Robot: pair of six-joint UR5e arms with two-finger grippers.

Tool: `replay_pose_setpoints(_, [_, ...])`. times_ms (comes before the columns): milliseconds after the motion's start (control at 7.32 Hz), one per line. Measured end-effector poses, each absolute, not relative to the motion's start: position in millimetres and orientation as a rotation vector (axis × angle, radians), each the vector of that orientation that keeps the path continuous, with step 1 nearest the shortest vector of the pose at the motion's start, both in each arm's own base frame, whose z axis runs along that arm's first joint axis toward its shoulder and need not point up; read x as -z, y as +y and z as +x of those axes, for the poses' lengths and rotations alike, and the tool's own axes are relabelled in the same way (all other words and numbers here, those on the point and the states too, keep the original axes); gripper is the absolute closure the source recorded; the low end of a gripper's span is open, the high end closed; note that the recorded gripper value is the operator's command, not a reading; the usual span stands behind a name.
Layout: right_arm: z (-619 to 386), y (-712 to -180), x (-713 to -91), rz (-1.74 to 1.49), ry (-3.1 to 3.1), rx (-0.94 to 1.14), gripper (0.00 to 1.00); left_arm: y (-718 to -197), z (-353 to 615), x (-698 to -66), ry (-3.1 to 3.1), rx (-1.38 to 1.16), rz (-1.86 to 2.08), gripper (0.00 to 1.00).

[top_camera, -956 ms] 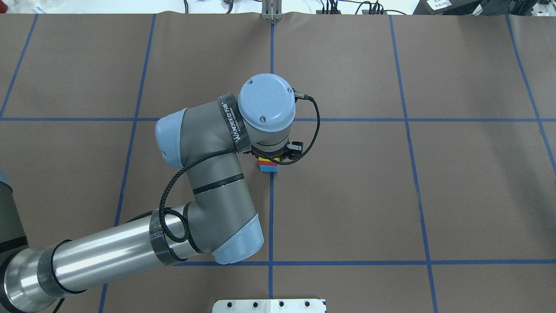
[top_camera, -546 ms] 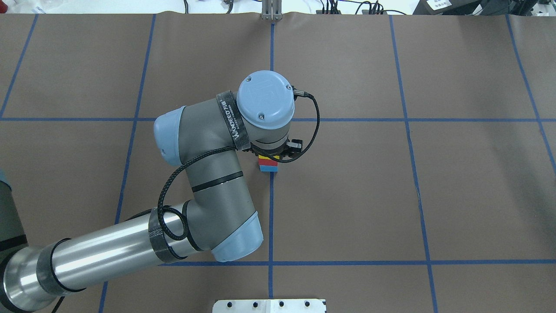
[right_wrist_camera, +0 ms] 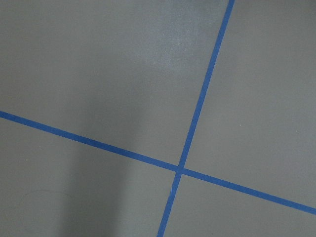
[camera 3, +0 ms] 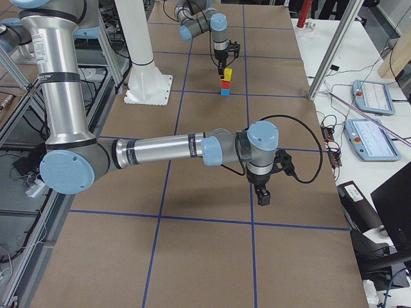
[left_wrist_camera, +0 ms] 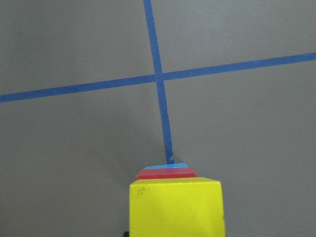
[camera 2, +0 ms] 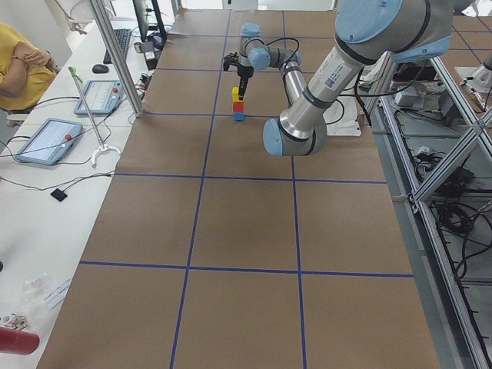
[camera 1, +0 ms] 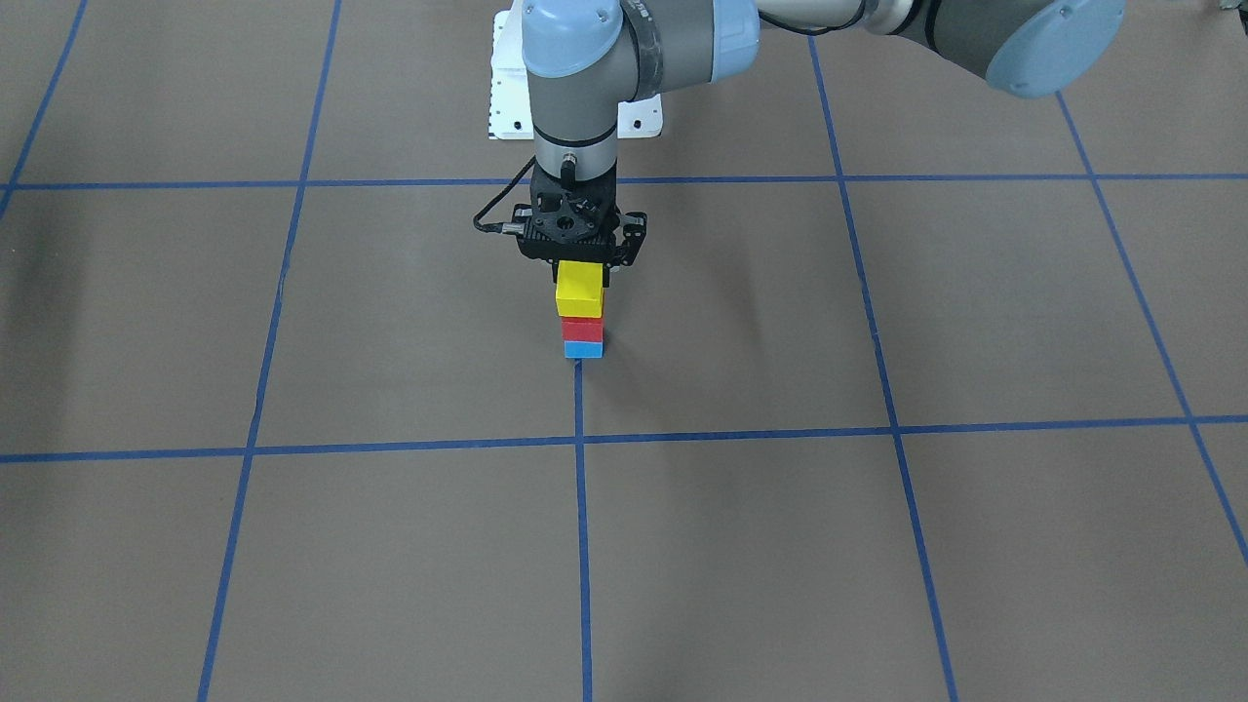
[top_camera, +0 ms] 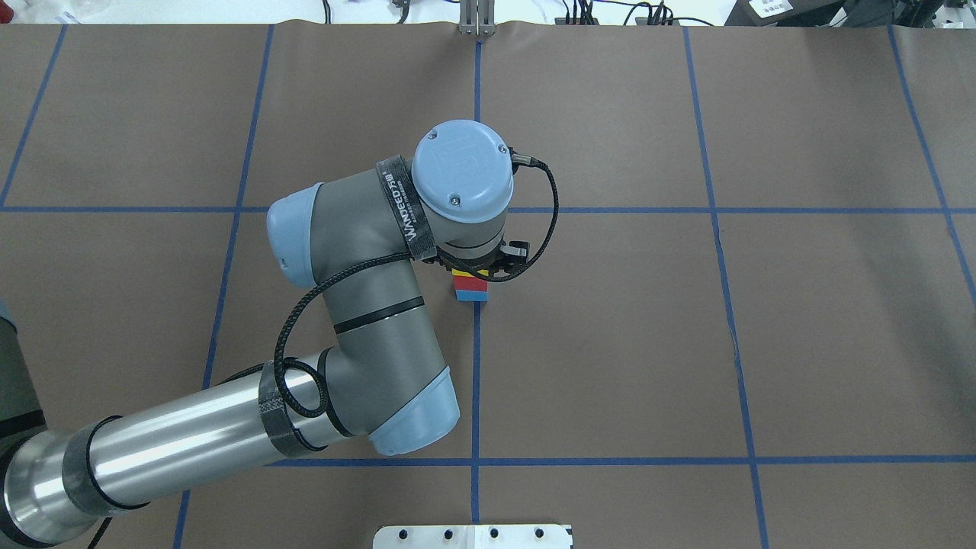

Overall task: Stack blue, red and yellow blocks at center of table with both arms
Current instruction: 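Open the left gripper and lift it off the yellow cube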

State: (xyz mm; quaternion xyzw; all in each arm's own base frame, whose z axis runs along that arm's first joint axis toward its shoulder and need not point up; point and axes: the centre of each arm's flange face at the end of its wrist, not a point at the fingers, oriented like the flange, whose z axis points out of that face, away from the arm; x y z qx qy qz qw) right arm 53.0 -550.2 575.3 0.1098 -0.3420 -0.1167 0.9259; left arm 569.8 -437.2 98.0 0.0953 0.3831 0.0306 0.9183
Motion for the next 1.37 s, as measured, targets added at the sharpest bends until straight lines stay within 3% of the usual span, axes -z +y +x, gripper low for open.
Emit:
replay_pose_setpoints(683, [53.3,-550.2,-575.1,0.226,-0.701,0.239,0.00,-436.8,570.3,-98.5,0.789,-0.064,0.196,0.35])
replay_pose_setpoints(820, [53.3,-550.5,-575.0,0.226,-0.701,0.239,0.00,-437.1,570.0,-98.8,0.789,-0.063,0.196,0.30])
replay_pose_setpoints(956, [53.3,-550.7,-574.8,0.226,-0.701,0.239,0.00,-437.5,569.8,-99.0,0.789,-0.063,0.196,0.05])
replay_pose_setpoints(1093, [53.3,-550.7,-574.8,0.226,-0.701,0.239,0.00,-437.8,569.5,-98.9,0.789,-0.062,0.197,0.00])
replay_pose_setpoints(1366, [53.0,-550.8,-574.8,0.225,-0.701,0.239,0.00,-440.2,561.5,-93.7,0.802,-0.057,0.202,0.00])
